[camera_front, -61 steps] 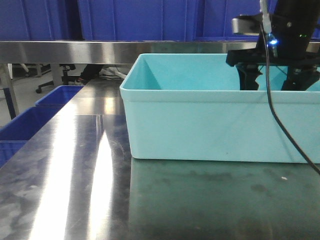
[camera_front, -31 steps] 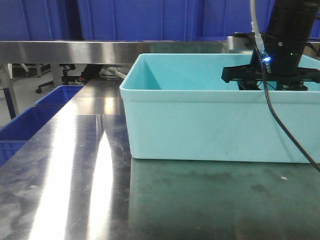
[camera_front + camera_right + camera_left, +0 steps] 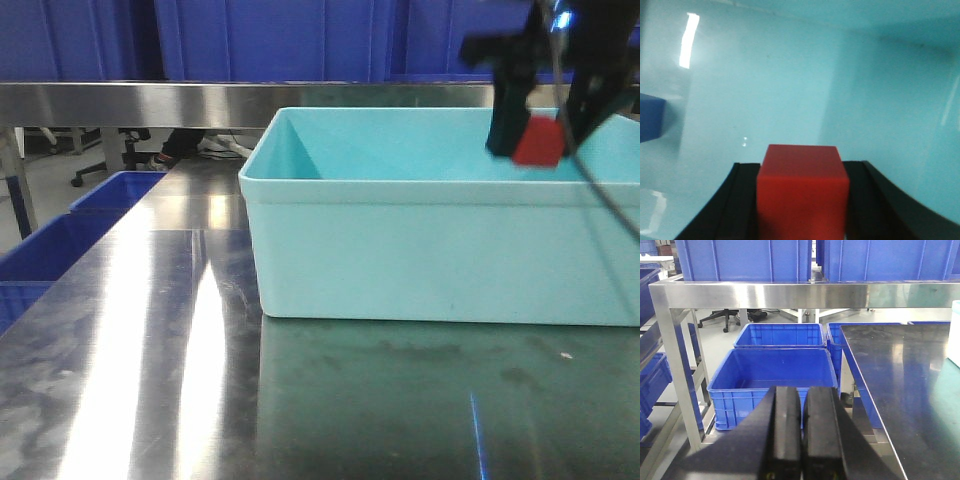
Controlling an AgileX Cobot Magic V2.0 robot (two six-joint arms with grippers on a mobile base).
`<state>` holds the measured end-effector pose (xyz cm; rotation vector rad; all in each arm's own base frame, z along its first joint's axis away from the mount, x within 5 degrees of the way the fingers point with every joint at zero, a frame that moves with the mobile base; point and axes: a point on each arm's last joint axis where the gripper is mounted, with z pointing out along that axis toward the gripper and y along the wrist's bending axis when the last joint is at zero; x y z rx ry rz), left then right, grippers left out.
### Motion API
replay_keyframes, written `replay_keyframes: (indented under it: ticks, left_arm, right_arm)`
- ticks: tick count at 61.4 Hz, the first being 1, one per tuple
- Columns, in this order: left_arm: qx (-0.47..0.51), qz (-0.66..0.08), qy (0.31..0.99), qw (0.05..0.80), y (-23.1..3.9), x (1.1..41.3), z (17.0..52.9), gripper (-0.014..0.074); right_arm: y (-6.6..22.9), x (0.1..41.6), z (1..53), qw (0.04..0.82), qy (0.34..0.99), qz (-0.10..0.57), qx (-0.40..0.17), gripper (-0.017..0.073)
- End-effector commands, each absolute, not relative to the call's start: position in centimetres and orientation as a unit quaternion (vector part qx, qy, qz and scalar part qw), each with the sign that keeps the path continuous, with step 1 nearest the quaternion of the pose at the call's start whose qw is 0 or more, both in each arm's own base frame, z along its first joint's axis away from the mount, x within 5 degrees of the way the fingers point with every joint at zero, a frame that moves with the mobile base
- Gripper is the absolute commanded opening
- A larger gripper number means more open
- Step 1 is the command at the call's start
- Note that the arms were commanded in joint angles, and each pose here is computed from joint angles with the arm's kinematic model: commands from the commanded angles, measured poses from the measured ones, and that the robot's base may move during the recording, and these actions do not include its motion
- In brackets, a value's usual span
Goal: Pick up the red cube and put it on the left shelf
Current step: 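Lift the red cube out of the teal bin with the right gripper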
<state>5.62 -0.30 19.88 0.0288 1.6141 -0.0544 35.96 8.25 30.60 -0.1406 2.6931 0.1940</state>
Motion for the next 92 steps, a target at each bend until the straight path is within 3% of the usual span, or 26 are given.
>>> replay_keyframes:
  ticks: [1,24,53,68,92]
  left_arm:
    - [0.012,-0.03,0.694,0.719,-0.3,5.6,20.0,0.0102]
    - [0.012,-0.03,0.694,0.719,-0.3,5.6,20.0,0.0102]
    - [0.012,-0.03,0.694,0.719,-0.3,5.6,20.0,0.0102]
    - [0.012,-0.03,0.694,0.719,-0.3,5.6,20.0,0.0102]
    - [0.012,-0.03,0.694,0.719,-0.3,5.6,20.0,0.0102]
  right_arm:
    - [7.6,33.1,36.9,0.313,0.944,0.079,-0.062,0.0185]
    - [5.0,21.0,41.0,0.436,0.892,0.08,-0.09,0.0185]
    - [1.4,4.6,35.6,0.623,0.772,0.098,-0.077,0.0185]
    - [0.7,1.2,33.6,0.668,0.733,0.103,-0.075,0.0185]
    - [0.7,1.0,33.5,0.665,0.736,0.103,-0.076,0.0185]
